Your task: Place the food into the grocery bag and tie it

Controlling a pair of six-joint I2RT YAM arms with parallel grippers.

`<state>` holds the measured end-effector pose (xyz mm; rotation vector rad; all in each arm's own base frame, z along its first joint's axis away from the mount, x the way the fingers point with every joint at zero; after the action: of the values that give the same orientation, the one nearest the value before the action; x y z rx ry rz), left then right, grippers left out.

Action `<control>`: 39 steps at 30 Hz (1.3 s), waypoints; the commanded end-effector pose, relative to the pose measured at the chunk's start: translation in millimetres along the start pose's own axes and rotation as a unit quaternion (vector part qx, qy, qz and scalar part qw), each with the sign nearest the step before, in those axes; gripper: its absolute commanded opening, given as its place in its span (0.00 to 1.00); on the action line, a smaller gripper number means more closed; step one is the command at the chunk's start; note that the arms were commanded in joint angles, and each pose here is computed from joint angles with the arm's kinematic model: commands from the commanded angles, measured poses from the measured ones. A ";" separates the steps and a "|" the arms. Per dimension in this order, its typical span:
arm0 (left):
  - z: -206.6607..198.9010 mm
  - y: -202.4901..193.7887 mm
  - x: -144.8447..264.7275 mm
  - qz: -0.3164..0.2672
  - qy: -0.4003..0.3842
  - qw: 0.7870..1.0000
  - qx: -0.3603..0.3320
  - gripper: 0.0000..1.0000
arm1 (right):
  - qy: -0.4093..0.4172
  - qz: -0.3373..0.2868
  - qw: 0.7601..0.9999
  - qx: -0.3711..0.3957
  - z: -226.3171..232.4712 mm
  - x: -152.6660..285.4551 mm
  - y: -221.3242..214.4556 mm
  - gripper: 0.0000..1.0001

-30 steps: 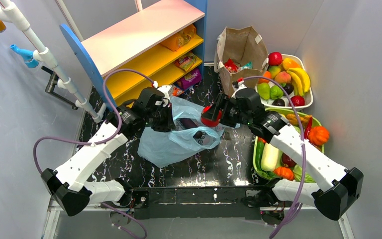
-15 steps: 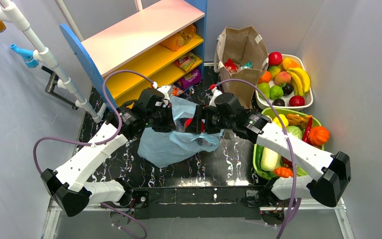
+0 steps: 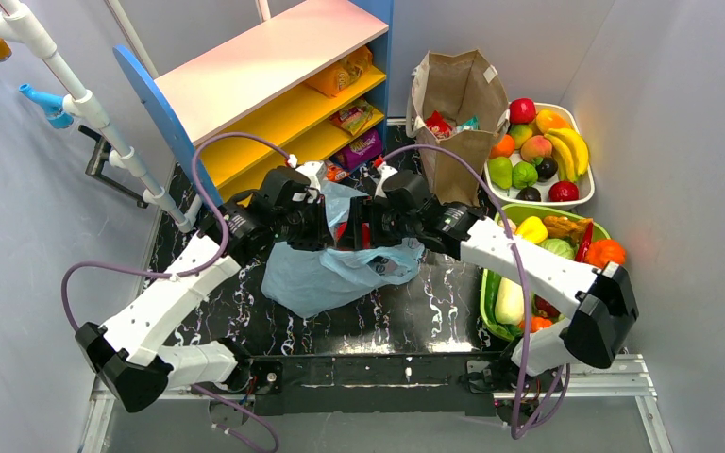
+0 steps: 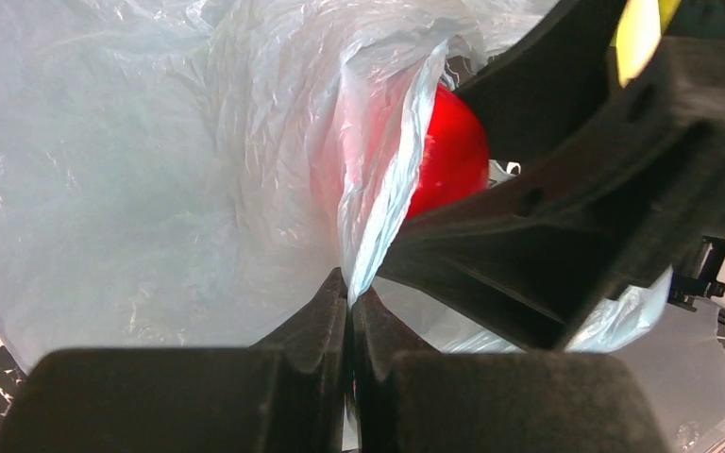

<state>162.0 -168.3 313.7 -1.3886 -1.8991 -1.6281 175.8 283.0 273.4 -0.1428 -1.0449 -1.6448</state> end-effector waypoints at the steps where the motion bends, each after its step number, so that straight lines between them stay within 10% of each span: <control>1: -0.9 3.6 19.9 -0.028 -0.007 1.000 0.000 0.00 | 0.026 -0.051 0.998 0.038 20.1 3.6 22.3 0.79; 23: -0.2 4.5 23.4 -0.054 -0.012 0.998 -0.001 0.00 | 0.165 0.011 0.975 0.151 17.7 1.0 -10.8 0.86; 39: -13.3 -1.4 20.8 -0.051 -0.127 0.990 -0.026 0.00 | 0.165 -0.082 0.928 0.323 29.8 -20.4 9.3 0.87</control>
<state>151.4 -168.5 327.7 -1.5060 -2.0629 -1.6278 160.9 302.7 260.9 0.4708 -1.1971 -1.3244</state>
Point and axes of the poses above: each gripper's point midway between its finger pads, its own x axis back along the fingers, its own z axis along the line the jaws close on, y = z × x, the point moved 10 cm from there along x, back along the fingers, and after that the axes turned 3 degrees about -x, right-handed, at the moved point
